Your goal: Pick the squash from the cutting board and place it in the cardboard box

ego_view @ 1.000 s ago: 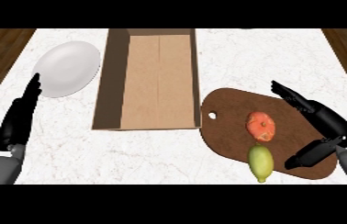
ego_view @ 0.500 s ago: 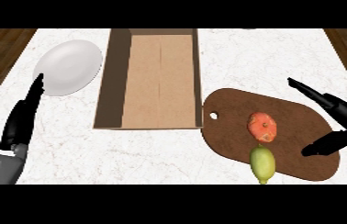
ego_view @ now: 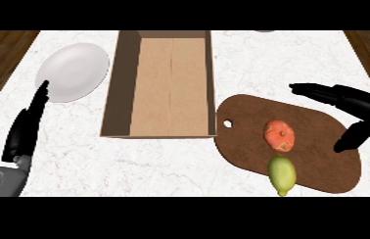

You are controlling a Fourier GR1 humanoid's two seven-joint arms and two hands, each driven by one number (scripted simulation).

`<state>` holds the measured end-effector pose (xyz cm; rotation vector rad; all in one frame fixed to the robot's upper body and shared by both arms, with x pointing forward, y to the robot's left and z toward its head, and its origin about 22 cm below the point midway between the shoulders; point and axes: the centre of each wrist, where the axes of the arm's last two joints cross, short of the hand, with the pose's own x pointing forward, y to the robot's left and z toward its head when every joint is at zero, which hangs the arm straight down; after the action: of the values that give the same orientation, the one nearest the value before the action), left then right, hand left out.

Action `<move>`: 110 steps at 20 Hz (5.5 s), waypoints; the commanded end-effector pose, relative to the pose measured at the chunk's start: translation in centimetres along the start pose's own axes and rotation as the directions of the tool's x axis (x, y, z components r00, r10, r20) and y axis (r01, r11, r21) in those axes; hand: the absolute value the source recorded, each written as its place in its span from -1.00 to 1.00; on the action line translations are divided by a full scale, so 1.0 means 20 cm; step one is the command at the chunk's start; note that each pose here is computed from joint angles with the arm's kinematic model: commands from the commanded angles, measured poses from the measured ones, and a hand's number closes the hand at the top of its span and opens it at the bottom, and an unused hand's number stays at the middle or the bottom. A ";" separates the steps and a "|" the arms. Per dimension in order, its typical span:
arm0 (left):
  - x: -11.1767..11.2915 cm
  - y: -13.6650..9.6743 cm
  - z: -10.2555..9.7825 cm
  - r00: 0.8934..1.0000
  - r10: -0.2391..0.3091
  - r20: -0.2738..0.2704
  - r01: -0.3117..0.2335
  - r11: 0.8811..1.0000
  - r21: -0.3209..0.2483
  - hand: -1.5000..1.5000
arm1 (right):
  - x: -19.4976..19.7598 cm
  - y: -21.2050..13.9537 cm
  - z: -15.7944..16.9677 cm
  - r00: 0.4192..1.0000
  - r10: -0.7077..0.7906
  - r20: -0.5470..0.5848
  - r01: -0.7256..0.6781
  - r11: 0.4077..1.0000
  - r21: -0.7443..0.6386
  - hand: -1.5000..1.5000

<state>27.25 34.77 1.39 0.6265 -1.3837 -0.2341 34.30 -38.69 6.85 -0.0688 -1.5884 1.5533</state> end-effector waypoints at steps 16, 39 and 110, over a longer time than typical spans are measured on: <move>-0.04 0.00 0.00 0.999 0.001 -0.034 0.000 1.000 0.010 0.00 | 0.09 0.02 -0.49 0.994 0.109 -0.031 -0.097 0.959 0.266 -1.00; -0.07 0.07 0.10 1.000 -0.005 -0.022 0.005 1.000 0.010 0.00 | 0.23 0.27 -0.36 0.988 0.152 0.028 -0.152 0.925 0.347 -1.00; 0.18 -0.05 -0.13 0.999 -0.003 0.045 0.004 1.000 -0.030 0.00 | 1.08 -0.40 -1.64 0.958 0.092 0.273 -0.014 0.961 -0.275 1.00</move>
<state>28.69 33.71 2.46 0.6024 -1.4054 -0.2689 45.39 -2.56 19.86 0.0056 -2.0620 1.4208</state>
